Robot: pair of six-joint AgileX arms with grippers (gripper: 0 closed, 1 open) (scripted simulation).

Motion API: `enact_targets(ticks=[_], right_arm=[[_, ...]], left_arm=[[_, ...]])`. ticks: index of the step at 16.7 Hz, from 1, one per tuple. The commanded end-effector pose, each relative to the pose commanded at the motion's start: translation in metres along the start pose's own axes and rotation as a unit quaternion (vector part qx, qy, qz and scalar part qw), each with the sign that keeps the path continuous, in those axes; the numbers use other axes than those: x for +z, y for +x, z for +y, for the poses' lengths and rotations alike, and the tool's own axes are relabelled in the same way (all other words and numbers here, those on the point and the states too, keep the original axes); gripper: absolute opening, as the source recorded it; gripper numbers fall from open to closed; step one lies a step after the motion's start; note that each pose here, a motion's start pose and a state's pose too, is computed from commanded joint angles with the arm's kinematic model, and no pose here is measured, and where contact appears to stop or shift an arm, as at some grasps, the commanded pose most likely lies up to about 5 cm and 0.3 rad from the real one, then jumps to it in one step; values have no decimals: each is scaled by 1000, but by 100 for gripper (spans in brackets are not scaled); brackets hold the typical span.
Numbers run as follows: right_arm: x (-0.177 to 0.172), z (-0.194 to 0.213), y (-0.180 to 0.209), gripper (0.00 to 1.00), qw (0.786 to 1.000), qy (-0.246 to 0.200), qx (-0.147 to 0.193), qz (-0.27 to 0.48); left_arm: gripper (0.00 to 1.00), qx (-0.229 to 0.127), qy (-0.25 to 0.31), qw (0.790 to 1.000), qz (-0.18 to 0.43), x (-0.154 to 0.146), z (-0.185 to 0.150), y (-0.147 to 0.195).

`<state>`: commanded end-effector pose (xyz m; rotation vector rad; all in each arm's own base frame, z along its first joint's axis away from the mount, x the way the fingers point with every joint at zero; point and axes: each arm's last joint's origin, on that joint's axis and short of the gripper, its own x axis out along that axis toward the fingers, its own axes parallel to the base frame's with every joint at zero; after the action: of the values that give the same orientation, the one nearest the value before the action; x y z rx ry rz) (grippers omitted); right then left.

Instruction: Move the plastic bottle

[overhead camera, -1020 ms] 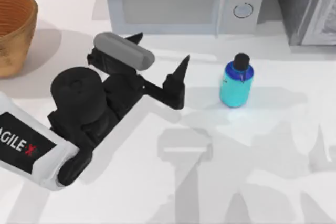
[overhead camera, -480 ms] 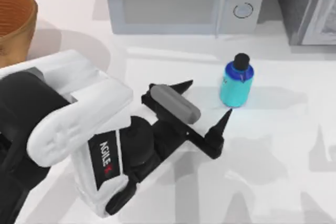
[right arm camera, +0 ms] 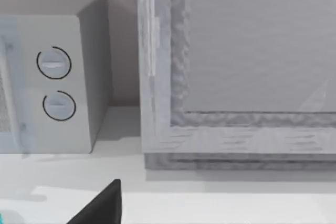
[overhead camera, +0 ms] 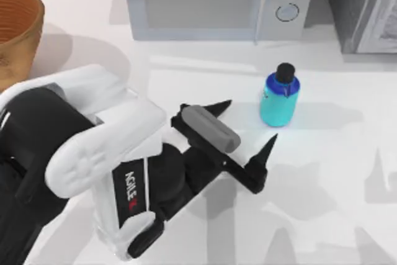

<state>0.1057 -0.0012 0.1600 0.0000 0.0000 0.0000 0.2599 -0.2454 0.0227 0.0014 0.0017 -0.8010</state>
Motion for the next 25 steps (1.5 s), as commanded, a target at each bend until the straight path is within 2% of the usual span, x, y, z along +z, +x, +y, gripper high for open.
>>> enact_targets(ticks=[3, 10, 16, 25], right_arm=[[0, 0, 0, 100, 1000, 0, 0, 0], [0, 0, 0, 100, 1000, 0, 0, 0], [0, 0, 0, 100, 1000, 0, 0, 0], [0, 0, 0, 100, 1000, 0, 0, 0]], left_arm=[[100, -3, 0, 1000, 1, -3, -1, 16], [100, -2, 0, 1000, -5, 0, -2, 91], [100, -2, 0, 1000, -2, 0, -2, 100], [32, -2, 0, 1000, -2, 0, -2, 100]])
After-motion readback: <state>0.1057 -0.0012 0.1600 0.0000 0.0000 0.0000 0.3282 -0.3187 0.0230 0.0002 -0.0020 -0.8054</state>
